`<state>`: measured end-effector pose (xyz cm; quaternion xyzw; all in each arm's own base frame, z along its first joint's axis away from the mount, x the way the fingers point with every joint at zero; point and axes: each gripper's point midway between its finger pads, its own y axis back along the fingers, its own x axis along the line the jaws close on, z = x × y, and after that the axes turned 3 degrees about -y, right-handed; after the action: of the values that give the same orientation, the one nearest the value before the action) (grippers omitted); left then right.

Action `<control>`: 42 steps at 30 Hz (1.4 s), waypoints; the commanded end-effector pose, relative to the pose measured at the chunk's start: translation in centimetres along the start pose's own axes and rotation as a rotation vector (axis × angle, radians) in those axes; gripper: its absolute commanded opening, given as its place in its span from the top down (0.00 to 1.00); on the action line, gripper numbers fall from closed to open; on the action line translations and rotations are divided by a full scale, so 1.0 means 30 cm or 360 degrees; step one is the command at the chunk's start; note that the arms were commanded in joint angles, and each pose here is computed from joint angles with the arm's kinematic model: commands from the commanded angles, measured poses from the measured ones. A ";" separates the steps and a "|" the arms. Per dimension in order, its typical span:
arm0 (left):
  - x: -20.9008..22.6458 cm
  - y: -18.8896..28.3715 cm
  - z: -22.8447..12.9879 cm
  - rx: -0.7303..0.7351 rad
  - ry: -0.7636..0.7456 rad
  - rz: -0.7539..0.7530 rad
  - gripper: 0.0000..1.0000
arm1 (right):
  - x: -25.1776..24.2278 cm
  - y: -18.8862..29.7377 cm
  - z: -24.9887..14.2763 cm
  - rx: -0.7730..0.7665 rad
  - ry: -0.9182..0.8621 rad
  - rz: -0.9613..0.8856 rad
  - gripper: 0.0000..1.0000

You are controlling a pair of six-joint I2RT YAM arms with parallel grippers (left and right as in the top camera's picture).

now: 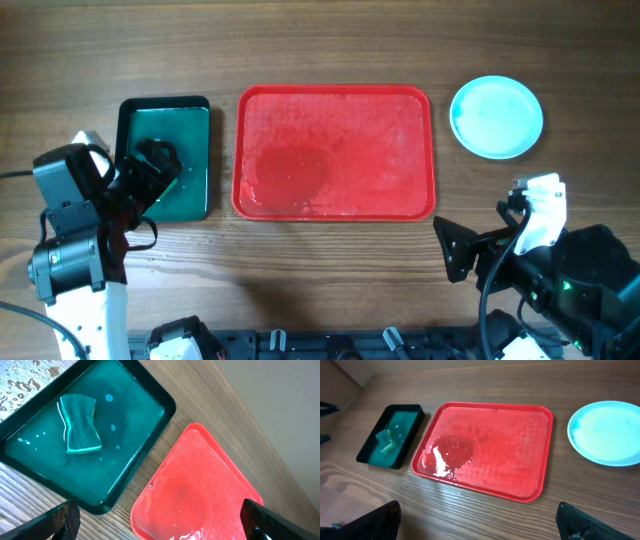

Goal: Clean dirty plates on tray and stack at the side

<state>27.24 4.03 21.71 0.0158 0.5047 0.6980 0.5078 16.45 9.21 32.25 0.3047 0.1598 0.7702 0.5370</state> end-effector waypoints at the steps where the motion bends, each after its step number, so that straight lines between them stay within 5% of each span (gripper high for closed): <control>1: -0.008 -0.017 -0.009 0.0042 -0.0006 -0.0016 0.00 | -0.088 0.013 -0.002 -0.0037 -0.0094 -0.0179 0.00; 9: 0.006 -0.051 -0.017 0.0097 0.0008 0.0018 0.00 | -0.235 0.123 0.048 -0.0463 -0.0395 -0.0413 0.00; 15: 0.010 -0.059 -0.019 0.0110 0.0012 0.0026 0.00 | -0.203 0.040 0.037 -0.0751 -0.0076 -0.0195 0.01; 28: 0.010 -0.059 -0.019 0.0110 0.0012 0.0026 0.00 | -0.247 -0.188 -0.014 -0.1259 0.0073 0.0080 0.00; 42: 0.010 -0.059 -0.019 0.0110 0.0012 0.0026 0.00 | -0.333 -0.267 -0.053 -0.1424 0.0066 -0.0012 0.00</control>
<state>27.87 4.11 20.00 0.0331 0.5287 0.6902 0.4930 23.43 3.67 24.23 0.0332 -0.1684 0.7773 0.6052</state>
